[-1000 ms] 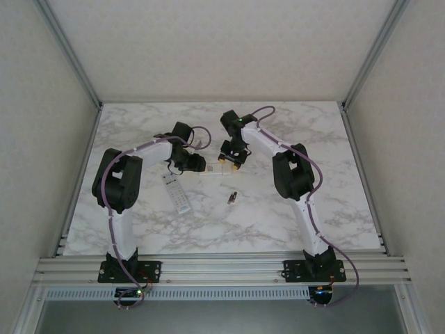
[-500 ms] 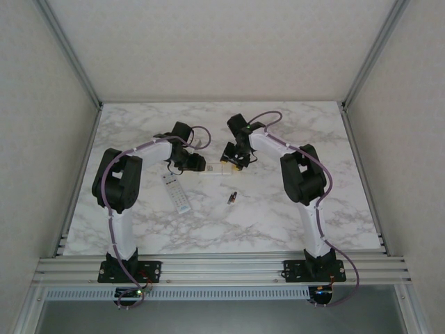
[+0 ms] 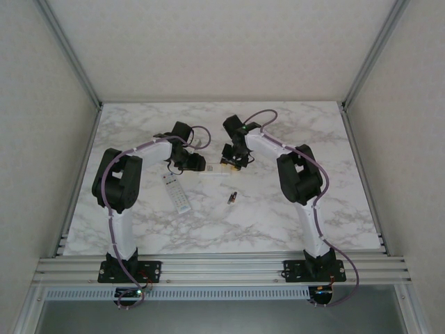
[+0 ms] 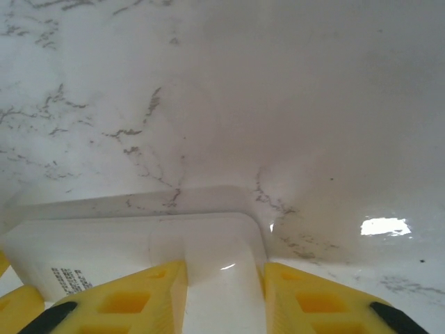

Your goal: Load the batteries into the remote control

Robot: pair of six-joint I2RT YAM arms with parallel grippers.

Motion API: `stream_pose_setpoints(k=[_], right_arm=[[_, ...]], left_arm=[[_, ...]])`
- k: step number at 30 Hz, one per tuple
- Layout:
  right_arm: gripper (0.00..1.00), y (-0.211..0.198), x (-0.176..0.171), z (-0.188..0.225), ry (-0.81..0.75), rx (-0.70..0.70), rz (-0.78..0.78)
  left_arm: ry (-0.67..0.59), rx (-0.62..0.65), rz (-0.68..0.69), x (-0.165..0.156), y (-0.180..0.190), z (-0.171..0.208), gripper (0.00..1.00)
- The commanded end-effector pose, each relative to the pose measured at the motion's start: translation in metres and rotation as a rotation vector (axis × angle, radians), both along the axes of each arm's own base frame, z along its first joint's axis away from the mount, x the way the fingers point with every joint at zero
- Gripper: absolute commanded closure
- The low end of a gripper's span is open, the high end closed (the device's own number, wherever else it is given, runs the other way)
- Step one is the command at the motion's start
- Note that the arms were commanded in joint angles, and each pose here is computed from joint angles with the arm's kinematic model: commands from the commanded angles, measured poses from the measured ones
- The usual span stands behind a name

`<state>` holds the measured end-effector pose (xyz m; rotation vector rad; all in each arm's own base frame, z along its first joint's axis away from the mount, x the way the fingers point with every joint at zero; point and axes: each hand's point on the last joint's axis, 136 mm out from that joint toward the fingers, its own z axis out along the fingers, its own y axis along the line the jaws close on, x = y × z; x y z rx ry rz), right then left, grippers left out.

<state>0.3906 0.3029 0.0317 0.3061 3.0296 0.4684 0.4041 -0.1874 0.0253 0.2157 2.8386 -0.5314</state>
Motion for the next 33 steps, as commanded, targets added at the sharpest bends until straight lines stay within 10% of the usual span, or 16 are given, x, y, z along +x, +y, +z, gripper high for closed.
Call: stream_pose_setpoints(k=[1, 15, 22, 24, 33], right_arm=[[0.7, 0.011, -0.027, -0.039, 0.083, -0.08, 0.036], [0.68, 0.106, -0.033, 0.017, 0.075, 0.451, -0.097], [0.56, 0.018, -0.034, 0.069, -0.21, 0.111, -0.072], [0.36, -0.003, -0.031, 0.081, -0.292, -0.003, 0.022], [0.17, 0.005, -0.03, 0.074, -0.394, -0.106, 0.671]], left_arm=[[0.032, 0.086, 0.028, 0.001, 0.018, -0.027, 0.51], [0.047, 0.001, 0.02, 0.0, 0.003, -0.027, 0.49], [-0.076, 0.077, 0.104, 0.024, 0.023, 0.004, 0.3], [-0.128, 0.1, 0.142, 0.032, 0.032, 0.021, 0.21], [-0.315, 0.033, 0.332, 0.039, 0.061, 0.106, 0.05]])
